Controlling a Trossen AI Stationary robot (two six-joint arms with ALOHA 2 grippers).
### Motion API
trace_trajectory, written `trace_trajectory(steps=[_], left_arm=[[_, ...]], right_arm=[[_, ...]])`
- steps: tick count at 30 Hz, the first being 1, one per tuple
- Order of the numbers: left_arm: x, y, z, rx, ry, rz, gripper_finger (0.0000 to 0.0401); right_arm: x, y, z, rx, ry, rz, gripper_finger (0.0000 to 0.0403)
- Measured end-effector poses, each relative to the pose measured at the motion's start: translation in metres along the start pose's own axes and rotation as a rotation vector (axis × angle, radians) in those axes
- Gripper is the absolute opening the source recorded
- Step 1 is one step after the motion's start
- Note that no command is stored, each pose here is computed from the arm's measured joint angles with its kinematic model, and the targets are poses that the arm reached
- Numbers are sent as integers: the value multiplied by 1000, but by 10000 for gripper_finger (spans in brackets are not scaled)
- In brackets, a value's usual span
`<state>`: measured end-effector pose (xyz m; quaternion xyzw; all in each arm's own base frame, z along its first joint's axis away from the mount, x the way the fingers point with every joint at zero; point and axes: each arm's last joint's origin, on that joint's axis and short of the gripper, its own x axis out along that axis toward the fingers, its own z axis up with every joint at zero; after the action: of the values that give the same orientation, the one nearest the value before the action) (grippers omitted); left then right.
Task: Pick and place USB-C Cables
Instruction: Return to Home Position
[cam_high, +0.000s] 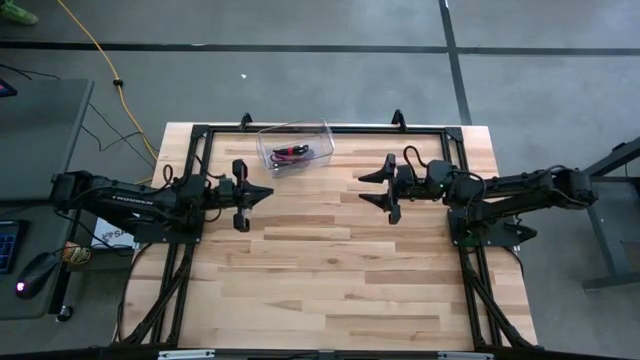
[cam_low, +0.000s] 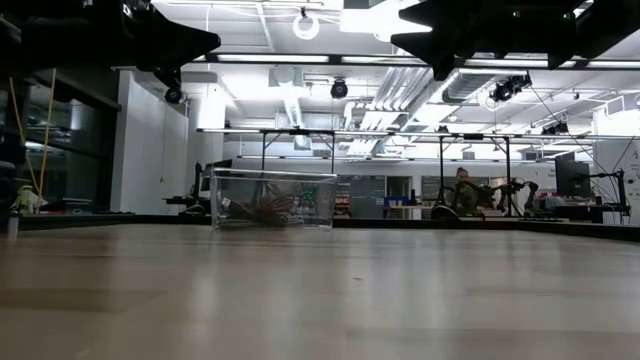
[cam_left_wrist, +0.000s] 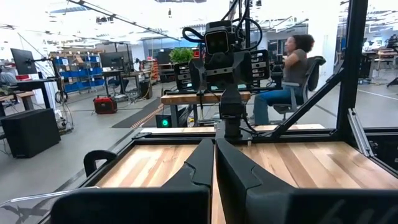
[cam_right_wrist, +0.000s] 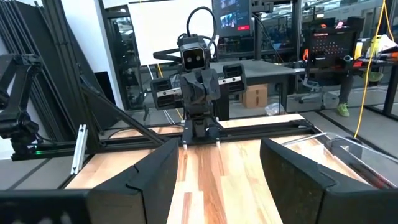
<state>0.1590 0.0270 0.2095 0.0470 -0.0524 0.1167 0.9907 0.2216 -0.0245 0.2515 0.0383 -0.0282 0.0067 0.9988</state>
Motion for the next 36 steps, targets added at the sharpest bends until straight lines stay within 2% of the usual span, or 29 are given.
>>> trace_trajectory(steps=[28, 36], left_arm=[[0, 0, 0, 0, 0, 0, 0], [0, 0, 0, 0, 0, 0, 0]], right_arm=[[0, 0, 0, -17, 2, -3, 218], [1, -2, -3, 24, 26, -68, 218]])
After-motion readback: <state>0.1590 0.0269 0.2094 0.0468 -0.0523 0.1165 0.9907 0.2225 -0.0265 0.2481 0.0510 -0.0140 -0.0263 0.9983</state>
